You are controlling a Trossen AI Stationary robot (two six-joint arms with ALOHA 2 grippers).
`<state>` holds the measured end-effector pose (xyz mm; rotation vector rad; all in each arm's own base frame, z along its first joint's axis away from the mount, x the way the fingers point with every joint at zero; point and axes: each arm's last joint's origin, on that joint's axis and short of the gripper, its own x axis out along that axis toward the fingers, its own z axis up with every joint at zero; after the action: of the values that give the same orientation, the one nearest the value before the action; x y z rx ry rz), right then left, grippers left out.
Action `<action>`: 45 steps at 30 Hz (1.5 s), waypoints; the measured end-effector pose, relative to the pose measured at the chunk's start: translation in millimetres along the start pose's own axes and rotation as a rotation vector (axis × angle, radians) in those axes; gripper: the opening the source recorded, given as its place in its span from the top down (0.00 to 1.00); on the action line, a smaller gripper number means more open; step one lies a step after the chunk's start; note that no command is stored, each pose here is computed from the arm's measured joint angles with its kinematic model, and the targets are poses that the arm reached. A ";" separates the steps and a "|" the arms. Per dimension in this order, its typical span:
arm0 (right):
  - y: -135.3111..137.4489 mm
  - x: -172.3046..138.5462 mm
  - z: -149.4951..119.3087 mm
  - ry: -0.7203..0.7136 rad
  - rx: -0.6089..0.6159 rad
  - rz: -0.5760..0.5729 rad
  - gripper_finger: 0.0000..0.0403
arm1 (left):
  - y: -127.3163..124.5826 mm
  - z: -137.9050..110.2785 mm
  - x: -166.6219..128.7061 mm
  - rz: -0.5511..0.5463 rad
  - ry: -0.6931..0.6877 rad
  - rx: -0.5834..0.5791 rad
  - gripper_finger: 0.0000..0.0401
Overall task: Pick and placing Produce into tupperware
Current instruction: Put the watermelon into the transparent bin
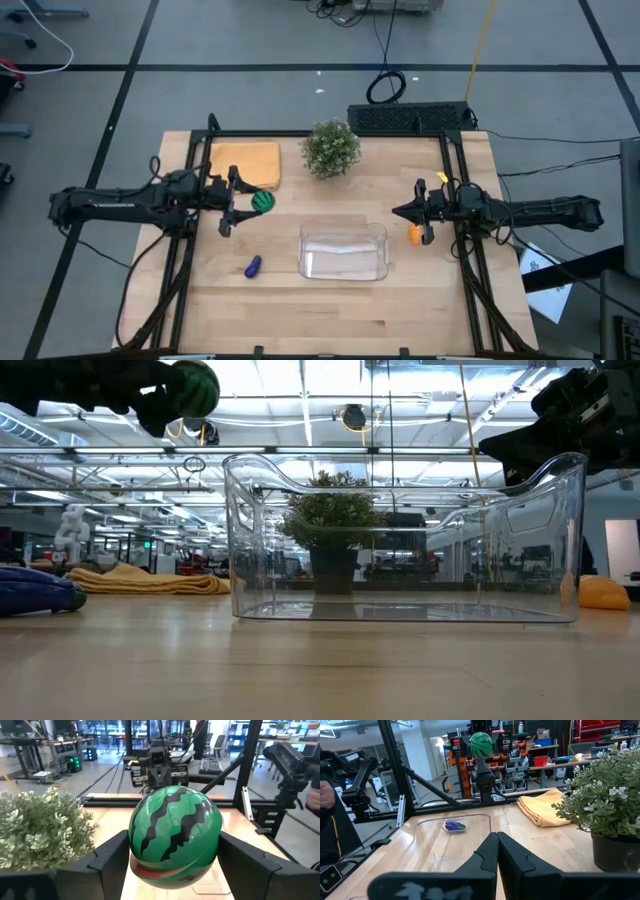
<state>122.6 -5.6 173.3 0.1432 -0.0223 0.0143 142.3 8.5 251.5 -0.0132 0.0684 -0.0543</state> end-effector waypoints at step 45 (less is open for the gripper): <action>0.1 0.0 0.4 -0.004 0.000 0.001 1.00 | -17.3 -45.4 -5.0 -0.045 -0.040 0.075 0.34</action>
<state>122.6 -5.6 173.7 0.1436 -0.0265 0.0146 133.3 -9.0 206.8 0.0591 0.0262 -0.1016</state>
